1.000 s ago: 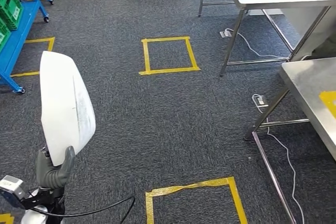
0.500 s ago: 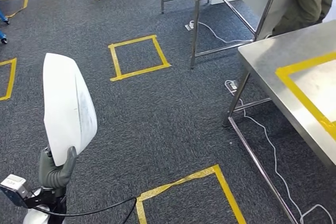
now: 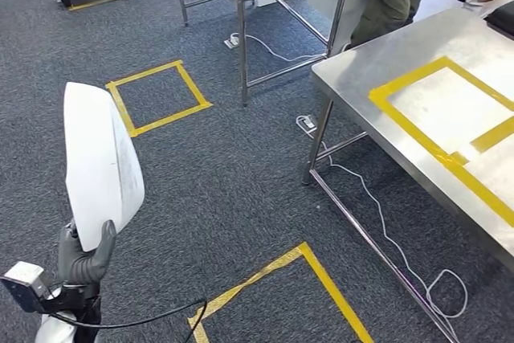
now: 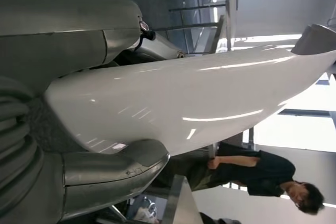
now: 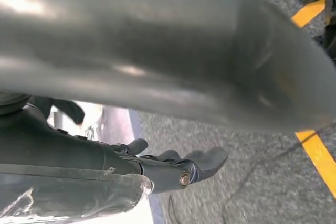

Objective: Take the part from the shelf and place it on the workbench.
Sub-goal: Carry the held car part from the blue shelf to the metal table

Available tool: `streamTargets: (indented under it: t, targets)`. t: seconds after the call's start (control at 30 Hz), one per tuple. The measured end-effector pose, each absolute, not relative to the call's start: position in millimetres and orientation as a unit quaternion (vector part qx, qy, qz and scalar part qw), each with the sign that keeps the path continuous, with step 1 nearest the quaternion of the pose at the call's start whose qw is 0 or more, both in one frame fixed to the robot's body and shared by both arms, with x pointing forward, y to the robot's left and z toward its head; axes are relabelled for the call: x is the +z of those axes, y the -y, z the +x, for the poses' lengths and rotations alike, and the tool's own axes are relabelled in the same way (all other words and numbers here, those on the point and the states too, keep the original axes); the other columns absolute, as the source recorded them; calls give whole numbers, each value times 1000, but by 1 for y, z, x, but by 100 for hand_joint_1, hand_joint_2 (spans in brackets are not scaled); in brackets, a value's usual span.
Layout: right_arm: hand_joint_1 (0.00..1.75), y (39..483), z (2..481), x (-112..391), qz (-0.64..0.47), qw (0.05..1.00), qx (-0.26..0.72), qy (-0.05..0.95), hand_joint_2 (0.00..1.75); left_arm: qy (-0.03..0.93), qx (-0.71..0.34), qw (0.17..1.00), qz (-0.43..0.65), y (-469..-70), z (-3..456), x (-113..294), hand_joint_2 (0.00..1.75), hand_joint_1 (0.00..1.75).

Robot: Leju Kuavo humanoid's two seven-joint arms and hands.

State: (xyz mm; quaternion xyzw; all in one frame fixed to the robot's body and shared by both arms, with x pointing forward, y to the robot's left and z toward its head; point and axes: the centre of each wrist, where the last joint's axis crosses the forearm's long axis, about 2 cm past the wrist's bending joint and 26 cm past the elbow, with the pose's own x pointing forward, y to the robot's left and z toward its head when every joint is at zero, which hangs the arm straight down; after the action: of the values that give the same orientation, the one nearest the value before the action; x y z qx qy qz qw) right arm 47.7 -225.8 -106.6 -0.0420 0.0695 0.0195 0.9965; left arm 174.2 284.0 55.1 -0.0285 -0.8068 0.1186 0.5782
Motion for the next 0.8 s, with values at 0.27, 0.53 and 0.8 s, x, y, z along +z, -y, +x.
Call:
streamTargets:
  t: [0.27, 0.53, 0.8]
  targets:
    - [0, 226, 51, -106, -44, 996, 24, -69, 0, 800, 147, 582, -6, -286, 173, 55, 175, 175]
    - [0, 226, 52, -106, -47, 996, 27, -68, 0, 804, 181, 564, 52, -287, 178, 62, 175, 175]
    - [0, 226, 53, -106, -47, 996, 27, -68, 0, 804, 182, 564, 54, -288, 177, 62, 175, 175]
